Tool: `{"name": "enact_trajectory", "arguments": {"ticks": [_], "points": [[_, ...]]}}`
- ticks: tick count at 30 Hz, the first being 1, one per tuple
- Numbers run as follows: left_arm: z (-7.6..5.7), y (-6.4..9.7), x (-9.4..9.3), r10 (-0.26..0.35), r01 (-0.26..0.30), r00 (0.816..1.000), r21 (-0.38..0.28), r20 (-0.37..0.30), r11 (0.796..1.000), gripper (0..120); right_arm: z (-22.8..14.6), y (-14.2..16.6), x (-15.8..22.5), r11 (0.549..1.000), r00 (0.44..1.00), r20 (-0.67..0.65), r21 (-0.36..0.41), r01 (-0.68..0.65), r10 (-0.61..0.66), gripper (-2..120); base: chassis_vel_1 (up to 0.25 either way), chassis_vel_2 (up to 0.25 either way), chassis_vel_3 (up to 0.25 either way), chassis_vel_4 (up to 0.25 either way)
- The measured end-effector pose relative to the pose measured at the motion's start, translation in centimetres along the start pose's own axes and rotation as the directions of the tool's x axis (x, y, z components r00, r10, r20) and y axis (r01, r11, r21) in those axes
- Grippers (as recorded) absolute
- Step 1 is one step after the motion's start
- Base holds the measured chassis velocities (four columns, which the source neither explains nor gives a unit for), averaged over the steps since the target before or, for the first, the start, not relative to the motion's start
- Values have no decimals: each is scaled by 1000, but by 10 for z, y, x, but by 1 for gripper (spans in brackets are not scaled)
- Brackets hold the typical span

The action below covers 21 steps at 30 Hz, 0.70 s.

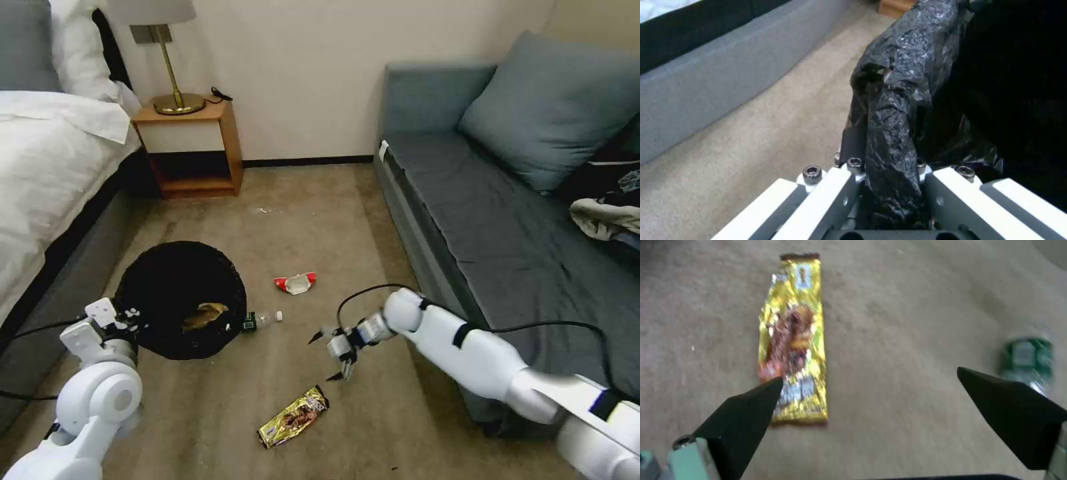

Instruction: Pick up the trash bin, then pick up the garbage on the floor and place it into the trash bin.

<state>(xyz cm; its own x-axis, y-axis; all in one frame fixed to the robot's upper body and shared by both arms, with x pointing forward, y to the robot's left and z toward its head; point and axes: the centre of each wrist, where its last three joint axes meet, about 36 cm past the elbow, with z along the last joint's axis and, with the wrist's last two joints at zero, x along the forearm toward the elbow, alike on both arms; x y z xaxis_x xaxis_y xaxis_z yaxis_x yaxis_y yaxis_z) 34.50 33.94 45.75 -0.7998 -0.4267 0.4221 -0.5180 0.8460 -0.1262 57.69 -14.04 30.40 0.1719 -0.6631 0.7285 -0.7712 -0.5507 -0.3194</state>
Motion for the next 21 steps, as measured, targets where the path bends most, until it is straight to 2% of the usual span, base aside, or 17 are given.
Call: {"name": "enact_trajectory", "arguments": {"ticks": [9,21], "points": [[2,0,1,-2,2,1000,9,-1,1000,3,-14,-4,-47,995,996,9,53,86,-86,100,0,0,0,0],[5,1,6,-7,7,1000,15,-5,1000,3,-30,-1,-75,984,986,49,83,156,-160,100,0,0,0,0]]}}
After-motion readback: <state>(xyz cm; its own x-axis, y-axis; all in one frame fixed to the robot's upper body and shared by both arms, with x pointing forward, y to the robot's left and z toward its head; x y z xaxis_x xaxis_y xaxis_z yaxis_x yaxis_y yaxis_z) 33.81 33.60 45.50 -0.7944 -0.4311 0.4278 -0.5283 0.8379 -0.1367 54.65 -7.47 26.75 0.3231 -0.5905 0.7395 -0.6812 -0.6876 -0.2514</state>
